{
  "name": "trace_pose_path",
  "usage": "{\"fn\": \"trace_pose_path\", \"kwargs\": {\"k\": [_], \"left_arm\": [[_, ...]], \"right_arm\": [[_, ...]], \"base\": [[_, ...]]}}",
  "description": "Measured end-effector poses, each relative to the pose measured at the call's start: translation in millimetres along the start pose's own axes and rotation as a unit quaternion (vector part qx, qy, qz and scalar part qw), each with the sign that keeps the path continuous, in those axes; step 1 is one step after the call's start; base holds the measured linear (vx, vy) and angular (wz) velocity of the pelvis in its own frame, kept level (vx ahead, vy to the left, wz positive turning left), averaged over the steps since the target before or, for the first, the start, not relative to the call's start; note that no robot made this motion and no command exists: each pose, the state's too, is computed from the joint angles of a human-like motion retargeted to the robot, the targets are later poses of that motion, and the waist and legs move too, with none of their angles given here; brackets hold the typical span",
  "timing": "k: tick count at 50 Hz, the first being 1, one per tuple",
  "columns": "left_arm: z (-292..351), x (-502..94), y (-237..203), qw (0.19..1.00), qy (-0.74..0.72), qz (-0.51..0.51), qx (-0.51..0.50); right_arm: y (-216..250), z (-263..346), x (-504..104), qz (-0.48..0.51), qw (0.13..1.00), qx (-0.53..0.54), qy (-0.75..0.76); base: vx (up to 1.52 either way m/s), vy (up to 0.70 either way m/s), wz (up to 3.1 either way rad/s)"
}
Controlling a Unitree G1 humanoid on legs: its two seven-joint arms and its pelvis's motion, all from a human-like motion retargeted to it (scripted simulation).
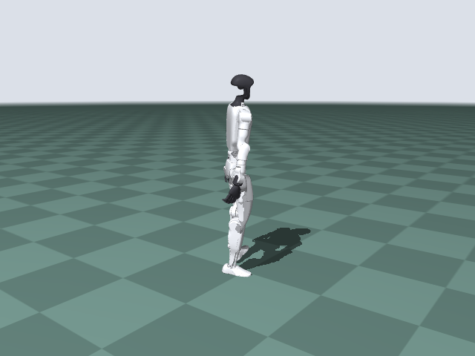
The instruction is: In place motions
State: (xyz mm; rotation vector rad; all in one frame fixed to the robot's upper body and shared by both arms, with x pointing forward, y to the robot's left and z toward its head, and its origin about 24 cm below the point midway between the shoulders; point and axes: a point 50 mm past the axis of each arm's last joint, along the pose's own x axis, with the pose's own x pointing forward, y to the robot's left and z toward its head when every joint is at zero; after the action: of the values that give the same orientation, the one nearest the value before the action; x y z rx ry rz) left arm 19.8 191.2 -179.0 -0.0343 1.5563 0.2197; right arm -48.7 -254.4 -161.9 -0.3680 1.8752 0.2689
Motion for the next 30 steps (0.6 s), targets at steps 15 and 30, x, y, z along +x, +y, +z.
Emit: {"fn": "trace_pose_path", "kwargs": {"k": [15,30], "left_arm": [[-64,-5,15,0.992,0.094,0.053,-0.059],[-24,0,-3,0.999,0.022,0.019,-0.029]], "right_arm": [[2,22,-2,0.014,0.999,0.004,-0.033],[28,65,-6,0.022,0.990,-0.096,-0.100]], "base": [[-0.01,0.21,1.41],[0.11,0.23,0.67]]}}
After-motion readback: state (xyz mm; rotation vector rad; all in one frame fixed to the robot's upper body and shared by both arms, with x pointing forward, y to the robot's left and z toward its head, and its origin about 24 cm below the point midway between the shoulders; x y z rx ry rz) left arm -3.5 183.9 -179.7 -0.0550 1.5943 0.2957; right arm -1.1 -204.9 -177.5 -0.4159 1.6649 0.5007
